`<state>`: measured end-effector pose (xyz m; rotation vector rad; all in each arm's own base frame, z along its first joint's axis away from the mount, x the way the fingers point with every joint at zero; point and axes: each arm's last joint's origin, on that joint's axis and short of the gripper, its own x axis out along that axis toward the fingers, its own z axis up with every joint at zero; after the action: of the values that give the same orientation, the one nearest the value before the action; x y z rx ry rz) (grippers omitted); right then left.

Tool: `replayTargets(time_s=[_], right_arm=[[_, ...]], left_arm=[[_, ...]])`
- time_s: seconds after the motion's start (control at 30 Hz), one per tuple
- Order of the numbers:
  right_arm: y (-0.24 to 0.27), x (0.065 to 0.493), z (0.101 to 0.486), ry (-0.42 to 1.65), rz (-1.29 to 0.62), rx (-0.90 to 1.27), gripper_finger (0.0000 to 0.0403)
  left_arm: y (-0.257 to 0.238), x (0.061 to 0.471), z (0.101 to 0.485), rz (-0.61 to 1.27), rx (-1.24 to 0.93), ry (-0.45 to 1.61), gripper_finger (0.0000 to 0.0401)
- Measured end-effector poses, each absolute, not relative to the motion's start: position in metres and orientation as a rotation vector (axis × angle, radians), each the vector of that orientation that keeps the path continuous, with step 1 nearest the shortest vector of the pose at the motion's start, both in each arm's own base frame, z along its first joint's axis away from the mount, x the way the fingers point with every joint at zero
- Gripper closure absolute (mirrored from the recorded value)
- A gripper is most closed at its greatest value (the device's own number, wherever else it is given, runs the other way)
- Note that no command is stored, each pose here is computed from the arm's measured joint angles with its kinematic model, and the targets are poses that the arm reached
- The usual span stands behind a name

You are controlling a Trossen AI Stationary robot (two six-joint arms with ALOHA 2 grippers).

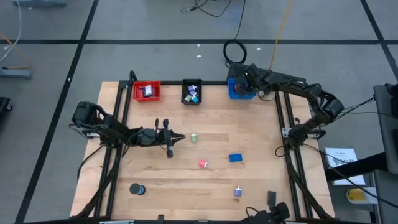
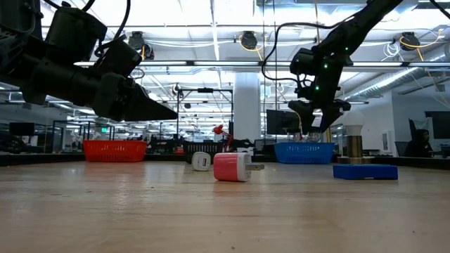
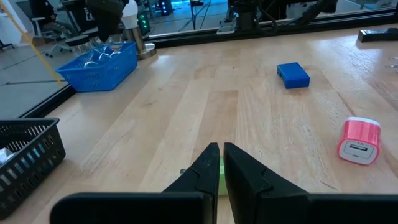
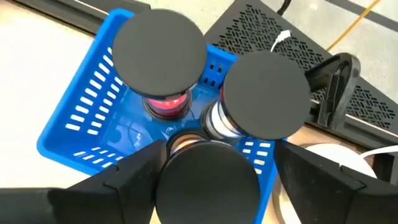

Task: Pick & Place Office items
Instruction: Put the yellow hourglass into the blue bin, then put the green charger adapter head into the black bin

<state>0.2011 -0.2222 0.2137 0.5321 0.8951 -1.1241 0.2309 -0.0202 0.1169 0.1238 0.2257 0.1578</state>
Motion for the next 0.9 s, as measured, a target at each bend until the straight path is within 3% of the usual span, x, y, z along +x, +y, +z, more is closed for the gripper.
replayTargets(time_s=[0.43, 0.6, 0.9], right_arm=[[-0.19, 0.19, 0.265, 0.783, -1.033, 0.388, 0.0124], [-0.152, 0.192, 0.268, 0.797, -0.909, 0.297, 0.0178], [-0.086, 0.189, 0.211, 0.618, -0.675, 0.178, 0.0305]], left_arm=[[-0.02, 0.231, 0.117, 0.157, 0.131, 0.229, 0.037], [-0.02, 0.23, 0.114, 0.154, 0.144, 0.261, 0.037], [-0.022, 0.239, 0.116, 0.153, -0.005, 0.271, 0.037]])
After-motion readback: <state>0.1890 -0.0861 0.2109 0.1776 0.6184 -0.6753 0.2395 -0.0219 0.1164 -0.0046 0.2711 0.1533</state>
